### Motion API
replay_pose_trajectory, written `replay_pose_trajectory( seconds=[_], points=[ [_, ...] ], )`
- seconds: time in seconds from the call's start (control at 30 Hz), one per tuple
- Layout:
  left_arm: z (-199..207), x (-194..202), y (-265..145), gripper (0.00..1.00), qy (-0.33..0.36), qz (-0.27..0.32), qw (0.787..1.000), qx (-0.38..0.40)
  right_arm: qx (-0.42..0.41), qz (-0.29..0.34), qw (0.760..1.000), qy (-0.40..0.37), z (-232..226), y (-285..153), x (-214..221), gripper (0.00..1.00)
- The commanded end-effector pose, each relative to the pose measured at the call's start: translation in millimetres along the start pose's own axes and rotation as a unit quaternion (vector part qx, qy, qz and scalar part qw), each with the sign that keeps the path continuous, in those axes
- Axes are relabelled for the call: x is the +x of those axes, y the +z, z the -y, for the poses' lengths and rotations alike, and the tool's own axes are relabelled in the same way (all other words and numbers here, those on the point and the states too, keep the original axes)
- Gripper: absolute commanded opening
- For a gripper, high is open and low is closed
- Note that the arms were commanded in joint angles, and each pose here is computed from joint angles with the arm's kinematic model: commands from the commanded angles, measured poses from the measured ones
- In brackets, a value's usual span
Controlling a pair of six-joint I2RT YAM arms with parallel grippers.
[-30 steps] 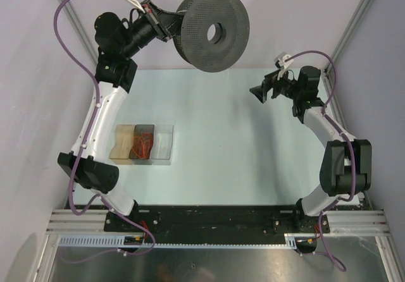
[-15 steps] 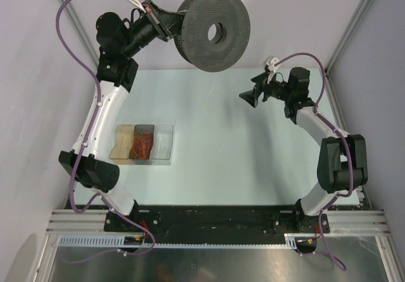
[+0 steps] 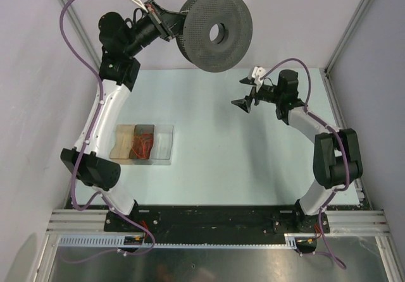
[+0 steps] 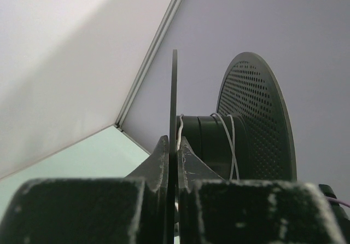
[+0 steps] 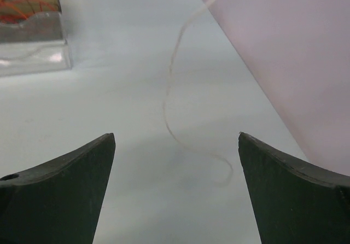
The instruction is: Wrap the cables
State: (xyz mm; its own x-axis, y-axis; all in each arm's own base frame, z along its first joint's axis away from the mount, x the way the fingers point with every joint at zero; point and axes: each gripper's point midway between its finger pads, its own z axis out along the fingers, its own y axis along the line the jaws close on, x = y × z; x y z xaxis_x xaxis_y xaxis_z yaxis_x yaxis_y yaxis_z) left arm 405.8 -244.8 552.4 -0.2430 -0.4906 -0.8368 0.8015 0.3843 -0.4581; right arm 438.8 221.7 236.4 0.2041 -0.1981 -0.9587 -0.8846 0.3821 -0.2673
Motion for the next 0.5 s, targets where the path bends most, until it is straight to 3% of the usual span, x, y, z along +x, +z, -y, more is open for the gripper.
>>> replay_pose_trajectory(
  seconds=[0.0, 0.3, 0.37, 0.47],
  points=[
    [42.9, -31.6, 1.7, 0.0, 0.026, 0.042, 0.997, 0.053, -0.021, 0.012, 0.995, -0.101, 5.0, 22.5, 8.3, 0.99],
    [40.3, -27.5, 2.3, 0.0, 0.027, 0.041, 0.998, 0.048, -0.081, -0.017, 0.984, -0.159, -26.3, 57.1, 42.9, 0.95],
    [41.4, -27.7, 1.4, 0.0, 0.029, 0.042, 0.998, 0.048, -0.105, -0.031, 0.979, -0.174, -39.3, 58.9, 54.2, 0.89],
    [39.7, -26.4, 1.5, 0.0, 0.029, 0.041, 0.998, 0.046, -0.124, -0.044, 0.974, -0.184, -49.5, 58.4, 63.0, 0.61]
  ],
)
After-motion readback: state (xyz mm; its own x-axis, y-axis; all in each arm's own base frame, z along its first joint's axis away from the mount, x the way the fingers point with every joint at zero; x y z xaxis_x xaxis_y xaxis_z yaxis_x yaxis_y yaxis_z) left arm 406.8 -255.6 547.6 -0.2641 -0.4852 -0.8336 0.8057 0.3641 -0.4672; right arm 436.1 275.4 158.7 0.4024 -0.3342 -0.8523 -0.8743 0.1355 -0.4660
